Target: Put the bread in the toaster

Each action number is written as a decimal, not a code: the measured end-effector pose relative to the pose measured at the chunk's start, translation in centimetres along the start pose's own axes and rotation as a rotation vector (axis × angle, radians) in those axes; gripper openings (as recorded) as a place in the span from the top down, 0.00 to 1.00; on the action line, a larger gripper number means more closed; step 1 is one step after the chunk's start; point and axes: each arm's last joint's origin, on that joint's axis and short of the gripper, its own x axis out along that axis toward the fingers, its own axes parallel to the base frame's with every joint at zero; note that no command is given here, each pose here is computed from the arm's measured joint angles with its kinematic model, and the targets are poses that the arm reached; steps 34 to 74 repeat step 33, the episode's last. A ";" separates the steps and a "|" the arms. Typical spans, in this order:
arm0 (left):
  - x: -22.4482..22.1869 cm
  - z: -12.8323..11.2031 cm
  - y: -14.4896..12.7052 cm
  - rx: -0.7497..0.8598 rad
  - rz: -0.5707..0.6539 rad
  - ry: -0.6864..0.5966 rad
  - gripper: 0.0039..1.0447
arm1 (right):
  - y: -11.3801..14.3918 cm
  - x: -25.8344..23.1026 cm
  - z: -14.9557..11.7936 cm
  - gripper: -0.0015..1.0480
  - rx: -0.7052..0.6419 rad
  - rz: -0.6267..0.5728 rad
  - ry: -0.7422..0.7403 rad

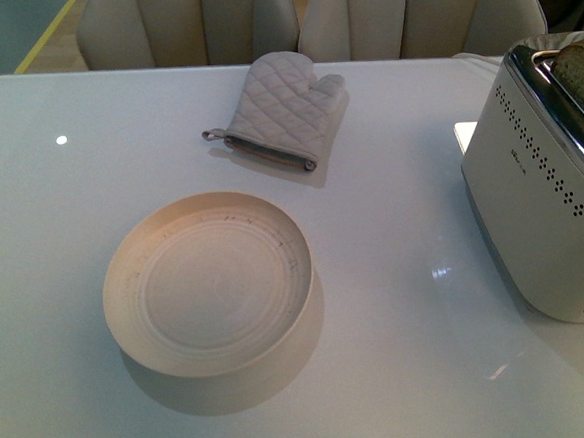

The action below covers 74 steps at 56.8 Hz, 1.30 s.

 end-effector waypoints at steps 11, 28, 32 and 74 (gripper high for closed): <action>0.0 0.0 0.0 0.000 0.000 0.000 0.07 | 0.0 0.0 0.0 0.09 0.002 0.000 0.000; 0.0 0.0 0.0 0.000 0.000 0.000 0.07 | 0.0 0.0 0.0 0.09 0.003 0.000 0.000; 0.0 0.0 0.0 0.000 0.000 0.000 0.07 | 0.0 0.0 0.0 0.09 0.003 0.000 0.000; 0.0 0.0 0.0 0.000 0.000 0.000 0.07 | 0.0 0.0 0.0 0.09 0.003 0.000 -0.001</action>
